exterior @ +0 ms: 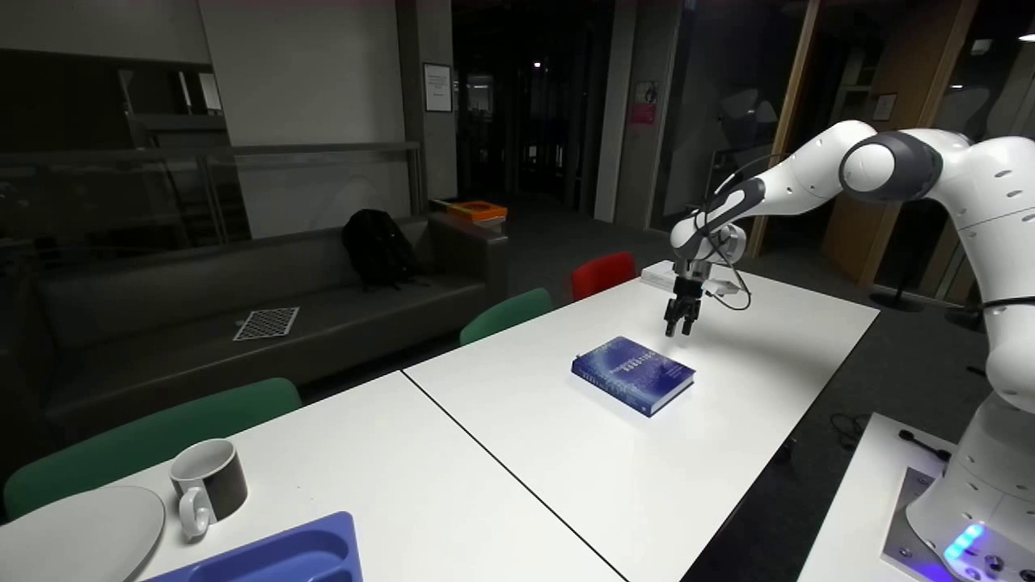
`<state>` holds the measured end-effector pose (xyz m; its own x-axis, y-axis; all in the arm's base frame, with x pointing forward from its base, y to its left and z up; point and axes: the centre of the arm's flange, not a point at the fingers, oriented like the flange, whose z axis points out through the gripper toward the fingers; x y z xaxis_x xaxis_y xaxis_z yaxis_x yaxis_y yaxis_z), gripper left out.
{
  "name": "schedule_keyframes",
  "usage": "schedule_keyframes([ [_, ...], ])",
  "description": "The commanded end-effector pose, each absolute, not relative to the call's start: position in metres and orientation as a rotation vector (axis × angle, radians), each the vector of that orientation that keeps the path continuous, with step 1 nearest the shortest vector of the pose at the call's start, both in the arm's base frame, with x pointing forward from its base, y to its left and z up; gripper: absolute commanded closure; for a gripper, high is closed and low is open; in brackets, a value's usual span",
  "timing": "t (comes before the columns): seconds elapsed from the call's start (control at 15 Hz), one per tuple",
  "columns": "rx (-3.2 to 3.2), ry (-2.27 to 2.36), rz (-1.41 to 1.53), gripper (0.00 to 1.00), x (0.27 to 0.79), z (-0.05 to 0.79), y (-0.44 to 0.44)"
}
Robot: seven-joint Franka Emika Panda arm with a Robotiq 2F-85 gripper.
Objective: Open the book
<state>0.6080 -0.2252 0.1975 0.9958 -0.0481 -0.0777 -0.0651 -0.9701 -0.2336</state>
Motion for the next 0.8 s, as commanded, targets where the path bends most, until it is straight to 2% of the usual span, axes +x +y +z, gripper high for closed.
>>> schedule_keyframes([
  [0.0,-2.914,0.098,0.090,0.00,0.603,0.202,-0.223],
  [0.73,-2.902,0.085,0.140,0.00,0.612,0.184,-0.215],
])
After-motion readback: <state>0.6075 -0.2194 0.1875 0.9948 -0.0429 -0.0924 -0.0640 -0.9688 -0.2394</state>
